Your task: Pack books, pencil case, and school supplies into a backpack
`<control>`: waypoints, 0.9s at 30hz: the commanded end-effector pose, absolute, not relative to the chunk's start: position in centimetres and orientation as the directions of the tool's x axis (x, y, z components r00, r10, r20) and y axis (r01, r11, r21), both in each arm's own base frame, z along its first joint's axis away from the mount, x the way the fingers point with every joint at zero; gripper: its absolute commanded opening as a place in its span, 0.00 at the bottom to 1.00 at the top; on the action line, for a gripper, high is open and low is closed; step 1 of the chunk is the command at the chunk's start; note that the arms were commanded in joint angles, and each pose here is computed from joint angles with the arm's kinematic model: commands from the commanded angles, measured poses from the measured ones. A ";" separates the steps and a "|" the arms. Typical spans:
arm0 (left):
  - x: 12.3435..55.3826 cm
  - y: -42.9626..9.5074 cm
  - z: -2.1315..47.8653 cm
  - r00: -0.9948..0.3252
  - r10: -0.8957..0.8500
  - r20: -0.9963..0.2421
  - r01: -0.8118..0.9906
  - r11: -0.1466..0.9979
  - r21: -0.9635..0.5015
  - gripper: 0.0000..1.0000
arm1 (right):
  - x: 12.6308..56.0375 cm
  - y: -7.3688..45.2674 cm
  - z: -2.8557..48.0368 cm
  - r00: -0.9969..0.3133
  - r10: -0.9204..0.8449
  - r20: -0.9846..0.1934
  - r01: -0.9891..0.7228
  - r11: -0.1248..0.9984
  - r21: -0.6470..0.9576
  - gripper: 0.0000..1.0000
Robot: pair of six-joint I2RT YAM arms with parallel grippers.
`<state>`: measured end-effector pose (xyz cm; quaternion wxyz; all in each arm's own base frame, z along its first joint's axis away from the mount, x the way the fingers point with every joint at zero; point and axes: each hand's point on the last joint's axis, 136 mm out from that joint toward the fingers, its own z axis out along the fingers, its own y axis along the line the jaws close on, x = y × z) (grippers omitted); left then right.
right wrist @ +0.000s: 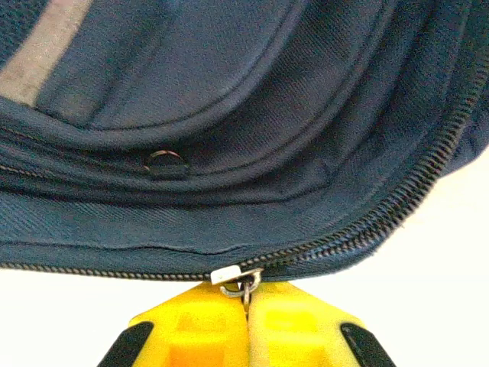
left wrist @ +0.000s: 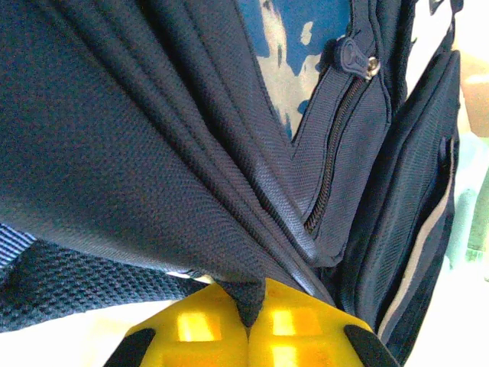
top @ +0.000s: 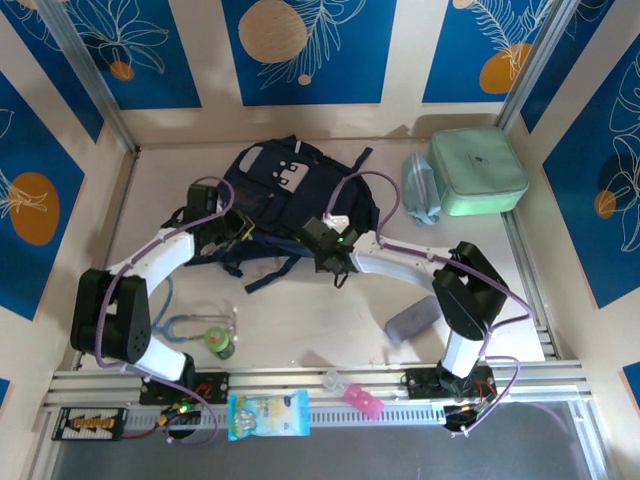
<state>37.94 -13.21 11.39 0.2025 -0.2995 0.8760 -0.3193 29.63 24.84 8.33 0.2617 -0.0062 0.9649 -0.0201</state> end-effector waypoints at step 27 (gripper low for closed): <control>39.6 -9.4 10.6 -0.710 -0.692 -0.128 -0.394 0.542 -0.742 0.77 | 30.9 42.6 12.2 -0.890 -0.237 -0.390 -0.422 0.753 0.504 0.00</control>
